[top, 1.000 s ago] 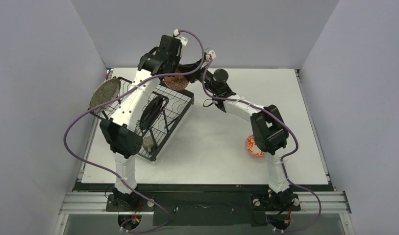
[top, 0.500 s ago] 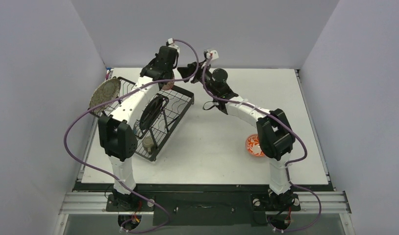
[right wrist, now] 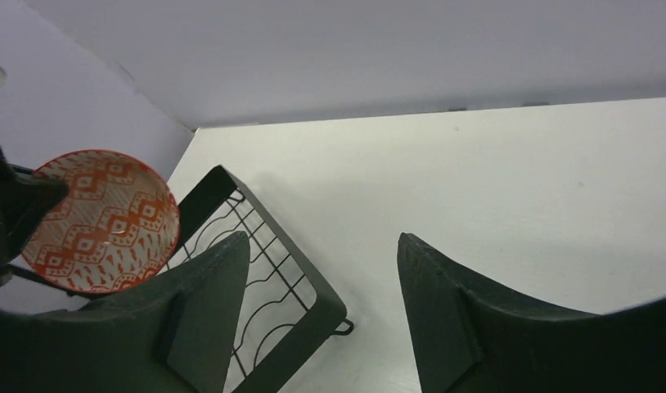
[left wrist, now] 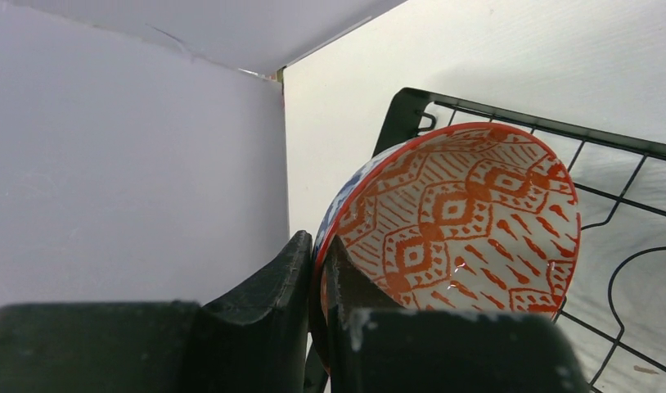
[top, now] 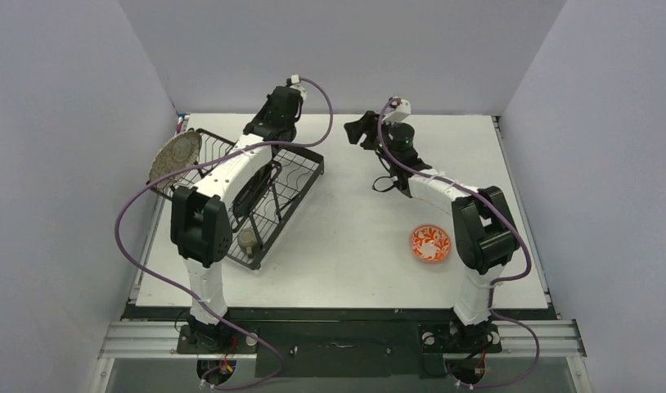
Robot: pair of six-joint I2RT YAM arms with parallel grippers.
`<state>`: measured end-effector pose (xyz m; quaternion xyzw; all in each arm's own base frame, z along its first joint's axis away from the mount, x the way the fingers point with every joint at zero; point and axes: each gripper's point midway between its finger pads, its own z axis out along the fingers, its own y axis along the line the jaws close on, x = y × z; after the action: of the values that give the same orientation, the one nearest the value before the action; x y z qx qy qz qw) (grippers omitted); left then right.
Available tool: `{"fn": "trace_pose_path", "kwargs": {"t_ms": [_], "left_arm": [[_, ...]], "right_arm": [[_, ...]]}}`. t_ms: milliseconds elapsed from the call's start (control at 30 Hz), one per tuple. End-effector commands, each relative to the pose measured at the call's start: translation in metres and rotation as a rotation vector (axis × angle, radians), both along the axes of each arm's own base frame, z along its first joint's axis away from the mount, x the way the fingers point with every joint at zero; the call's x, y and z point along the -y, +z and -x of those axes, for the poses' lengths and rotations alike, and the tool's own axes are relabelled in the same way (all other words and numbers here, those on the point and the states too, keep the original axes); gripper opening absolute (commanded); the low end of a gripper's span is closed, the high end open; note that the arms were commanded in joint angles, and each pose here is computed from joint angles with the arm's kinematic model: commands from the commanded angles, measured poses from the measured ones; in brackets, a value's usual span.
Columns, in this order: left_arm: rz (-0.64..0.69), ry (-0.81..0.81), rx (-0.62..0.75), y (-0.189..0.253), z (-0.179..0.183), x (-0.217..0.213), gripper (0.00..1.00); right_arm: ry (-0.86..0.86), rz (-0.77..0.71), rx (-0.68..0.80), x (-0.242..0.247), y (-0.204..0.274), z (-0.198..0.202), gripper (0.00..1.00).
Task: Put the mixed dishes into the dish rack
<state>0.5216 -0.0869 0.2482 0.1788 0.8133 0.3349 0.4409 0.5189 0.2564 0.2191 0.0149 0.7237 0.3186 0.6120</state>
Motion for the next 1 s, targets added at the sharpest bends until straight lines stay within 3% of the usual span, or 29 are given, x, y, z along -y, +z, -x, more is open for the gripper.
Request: {"fn": "trace_pose_path", "kwargs": {"t_ms": [0, 100, 267, 367, 433, 533, 633, 767, 967], "left_arm": [[0.085, -0.020, 0.128, 0.037, -0.006, 0.005, 0.00], [0.133, -0.038, 0.104, 0.044, -0.002, 0.009, 0.00], [0.268, -0.039, 0.025, 0.042, 0.009, 0.014, 0.00], [0.341, -0.037, -0.004, 0.049, 0.011, 0.017, 0.00], [0.360, -0.029, -0.033, 0.046, 0.013, 0.016, 0.00], [0.391, -0.036, -0.055, 0.044, 0.016, 0.018, 0.00], [0.418, -0.045, -0.065, 0.044, 0.018, 0.018, 0.00], [0.442, -0.059, -0.076, 0.044, 0.021, 0.022, 0.00], [0.472, -0.086, -0.110, 0.038, 0.023, 0.030, 0.00]], "right_arm": [[0.157, -0.150, -0.022, -0.040, 0.033, 0.008, 0.66], [0.246, -0.305, -0.049, -0.064, 0.051, 0.016, 0.73], [0.337, -0.592, -0.124, -0.089, 0.070, 0.029, 0.74], [0.467, -0.730, -0.036, -0.104, 0.098, 0.057, 0.73], [0.451, -0.699, 0.048, -0.103, 0.093, 0.062, 0.73], [0.385, -0.498, 0.160, -0.100, 0.075, 0.063, 0.72], [0.314, -0.103, 0.270, -0.101, 0.050, 0.059, 0.72], [0.348, 0.350, 0.494, -0.103, 0.034, 0.073, 0.73], [0.415, 0.877, 0.798, -0.101, 0.021, 0.083, 0.57]]}}
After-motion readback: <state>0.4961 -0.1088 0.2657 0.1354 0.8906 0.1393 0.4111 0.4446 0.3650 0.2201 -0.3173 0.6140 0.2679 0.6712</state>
